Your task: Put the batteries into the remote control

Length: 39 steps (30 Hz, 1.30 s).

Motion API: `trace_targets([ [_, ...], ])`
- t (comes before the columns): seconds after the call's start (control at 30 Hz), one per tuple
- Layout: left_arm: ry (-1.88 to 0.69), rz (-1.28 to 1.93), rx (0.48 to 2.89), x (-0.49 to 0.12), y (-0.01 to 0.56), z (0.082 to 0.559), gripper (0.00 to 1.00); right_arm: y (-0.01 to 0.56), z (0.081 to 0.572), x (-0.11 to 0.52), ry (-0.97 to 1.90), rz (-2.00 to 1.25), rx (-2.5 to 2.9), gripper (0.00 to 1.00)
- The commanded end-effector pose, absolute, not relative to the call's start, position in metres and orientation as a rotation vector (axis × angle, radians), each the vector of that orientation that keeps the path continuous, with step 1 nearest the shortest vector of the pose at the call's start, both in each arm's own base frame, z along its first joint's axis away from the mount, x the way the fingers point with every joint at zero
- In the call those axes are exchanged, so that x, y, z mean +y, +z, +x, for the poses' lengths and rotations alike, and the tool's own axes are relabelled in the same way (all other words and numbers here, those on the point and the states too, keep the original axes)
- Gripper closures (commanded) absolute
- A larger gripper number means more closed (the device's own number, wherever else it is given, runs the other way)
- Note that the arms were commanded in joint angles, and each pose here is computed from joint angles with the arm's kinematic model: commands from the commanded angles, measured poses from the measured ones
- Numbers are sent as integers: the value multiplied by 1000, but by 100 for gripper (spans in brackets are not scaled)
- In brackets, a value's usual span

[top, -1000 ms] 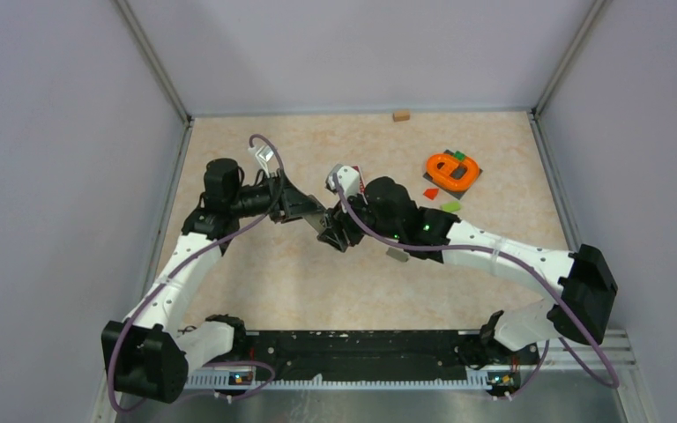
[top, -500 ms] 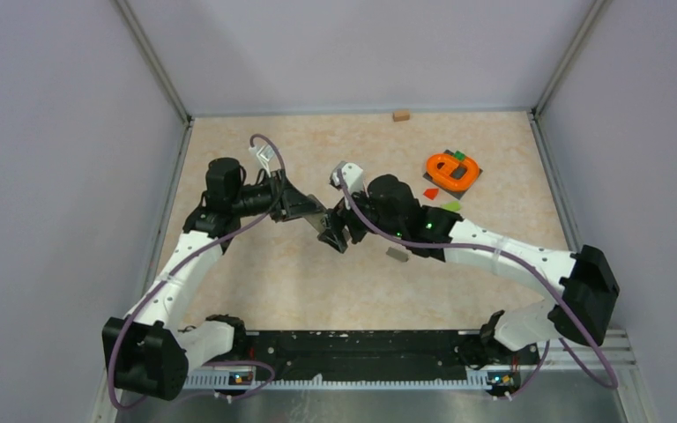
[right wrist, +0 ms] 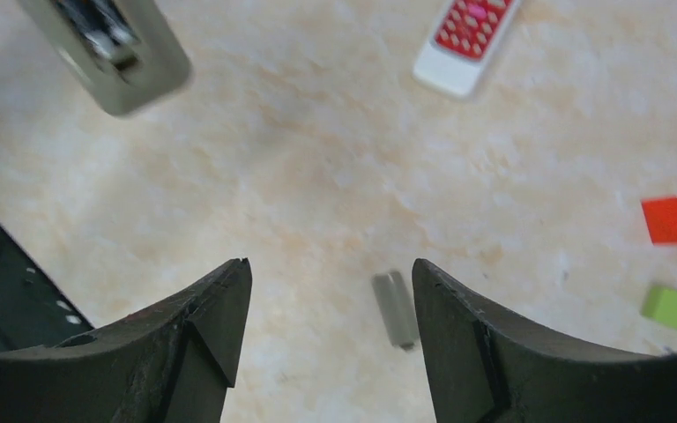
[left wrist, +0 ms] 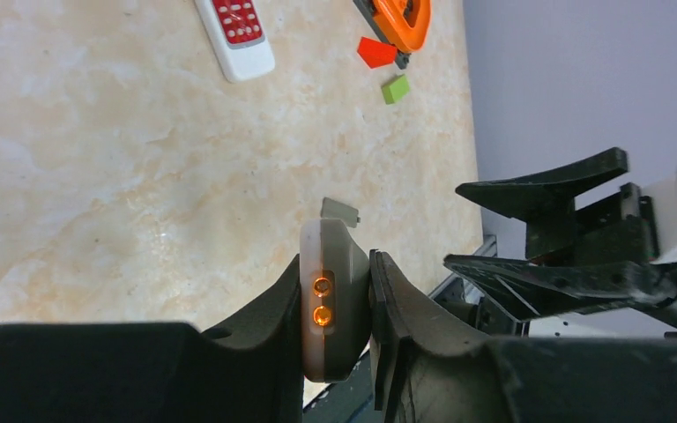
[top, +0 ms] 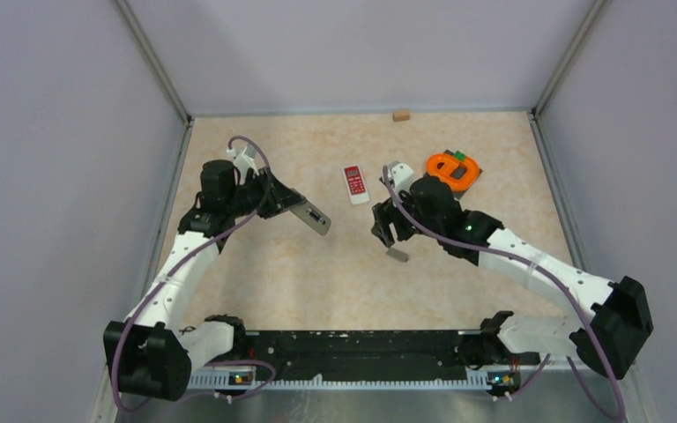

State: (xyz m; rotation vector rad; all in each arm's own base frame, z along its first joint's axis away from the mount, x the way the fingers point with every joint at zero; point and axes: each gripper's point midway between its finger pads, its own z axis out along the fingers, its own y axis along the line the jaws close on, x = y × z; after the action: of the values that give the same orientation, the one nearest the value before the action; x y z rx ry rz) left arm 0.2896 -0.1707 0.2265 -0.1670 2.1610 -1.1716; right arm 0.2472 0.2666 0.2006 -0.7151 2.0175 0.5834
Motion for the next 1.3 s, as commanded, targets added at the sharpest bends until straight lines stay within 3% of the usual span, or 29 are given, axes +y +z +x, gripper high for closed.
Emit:
trace_targets([
  [0.0, -1107, -171, 2115, -162, 233, 295, 100, 141, 250, 220, 348, -849, 2201, 31],
  [0.57, -1130, -179, 2157, -158, 220, 293, 100, 50, 265, 197, 28, -1276, 2413, 35],
  [1.27, -1164, -190, 2151, -158, 219, 293, 100, 24, 240, 199, 164, -1418, 2527, 50],
])
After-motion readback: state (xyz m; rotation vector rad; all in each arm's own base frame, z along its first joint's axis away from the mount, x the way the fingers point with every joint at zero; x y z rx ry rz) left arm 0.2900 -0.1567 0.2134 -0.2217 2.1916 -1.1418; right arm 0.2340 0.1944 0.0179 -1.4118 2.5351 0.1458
